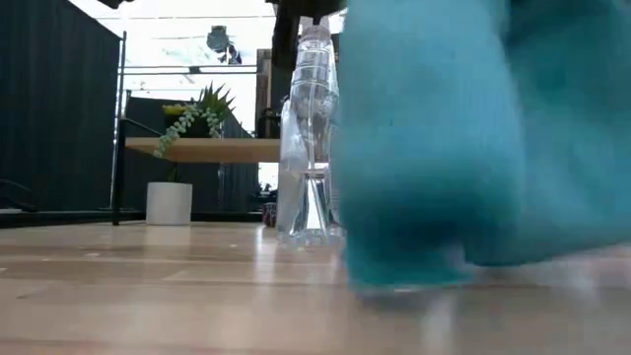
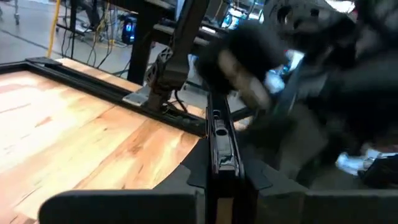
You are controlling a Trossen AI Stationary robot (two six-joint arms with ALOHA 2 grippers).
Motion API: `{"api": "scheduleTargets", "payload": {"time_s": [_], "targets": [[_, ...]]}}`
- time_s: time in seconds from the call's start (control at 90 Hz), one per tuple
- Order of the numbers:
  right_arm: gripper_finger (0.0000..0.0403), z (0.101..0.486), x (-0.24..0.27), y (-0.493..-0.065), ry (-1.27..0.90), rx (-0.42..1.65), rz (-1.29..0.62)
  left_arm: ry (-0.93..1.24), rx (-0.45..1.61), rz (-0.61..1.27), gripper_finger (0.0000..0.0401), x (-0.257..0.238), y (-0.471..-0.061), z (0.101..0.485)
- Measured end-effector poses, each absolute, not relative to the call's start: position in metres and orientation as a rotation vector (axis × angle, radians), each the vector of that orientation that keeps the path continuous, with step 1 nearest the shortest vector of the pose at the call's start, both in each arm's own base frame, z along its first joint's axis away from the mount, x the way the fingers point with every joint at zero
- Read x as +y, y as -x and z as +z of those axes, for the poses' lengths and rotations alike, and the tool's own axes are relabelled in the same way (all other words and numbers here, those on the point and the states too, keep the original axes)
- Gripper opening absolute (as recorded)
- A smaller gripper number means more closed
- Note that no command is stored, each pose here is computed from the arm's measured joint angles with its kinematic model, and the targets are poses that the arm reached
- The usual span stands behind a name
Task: Apply microfiber cloth
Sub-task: Wipe the front of the black cellphone with a blue microfiber cloth
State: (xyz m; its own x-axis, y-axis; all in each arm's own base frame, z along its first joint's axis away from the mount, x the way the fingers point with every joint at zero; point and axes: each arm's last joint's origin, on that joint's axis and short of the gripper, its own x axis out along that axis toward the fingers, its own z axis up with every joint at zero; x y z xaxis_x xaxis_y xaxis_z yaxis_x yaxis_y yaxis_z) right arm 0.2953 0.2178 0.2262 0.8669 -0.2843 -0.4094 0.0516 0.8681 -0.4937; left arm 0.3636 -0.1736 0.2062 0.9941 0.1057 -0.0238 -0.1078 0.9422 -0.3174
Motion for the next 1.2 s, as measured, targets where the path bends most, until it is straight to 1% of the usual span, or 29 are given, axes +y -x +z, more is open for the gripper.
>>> {"api": "scheduleTargets", "payload": {"time_s": [0.178, 0.378, 0.589, 0.733, 0.811, 0.911, 1.044, 1.111, 1.2], "targets": [[0.0, 0.222, 0.209, -0.302, 0.431, 0.51, -0.217, 0.3, 0.035, 0.13, 0.0013, -0.173, -0.364, 0.203], [0.0, 0.195, 0.206, -0.302, 0.332, 0.562, -0.224, 0.287, 0.047, 0.134, 0.0013, -0.172, -0.364, 0.2], [0.0, 0.173, 0.218, -0.295, 0.292, 0.616, -0.191, 0.3, 0.036, 0.113, 0.0013, -0.173, -0.363, 0.201], [0.0, 0.168, 0.225, -0.285, 0.264, 0.67, -0.14, 0.313, 0.022, 0.098, 0.0013, -0.174, -0.363, 0.204], [0.0, 0.169, 0.231, -0.273, 0.232, 0.728, -0.101, 0.322, 0.016, 0.096, 0.0013, -0.175, -0.364, 0.205], [0.0, 0.167, 0.236, -0.247, 0.204, 0.892, -0.051, 0.334, 0.011, 0.087, 0.0013, -0.176, -0.362, 0.208], [0.0, 0.185, 0.235, -0.203, 0.127, 1.069, -0.08, 0.346, 0.027, 0.088, 0.0013, -0.177, -0.36, 0.21], [0.0, 0.196, 0.233, -0.183, 0.099, 1.092, -0.133, 0.38, 0.071, 0.1, 0.0013, -0.176, -0.36, 0.205], [0.0, 0.212, 0.23, -0.162, 0.062, 1.023, -0.201, 0.485, 0.145, 0.131, 0.0013, -0.173, -0.36, 0.196]]}}
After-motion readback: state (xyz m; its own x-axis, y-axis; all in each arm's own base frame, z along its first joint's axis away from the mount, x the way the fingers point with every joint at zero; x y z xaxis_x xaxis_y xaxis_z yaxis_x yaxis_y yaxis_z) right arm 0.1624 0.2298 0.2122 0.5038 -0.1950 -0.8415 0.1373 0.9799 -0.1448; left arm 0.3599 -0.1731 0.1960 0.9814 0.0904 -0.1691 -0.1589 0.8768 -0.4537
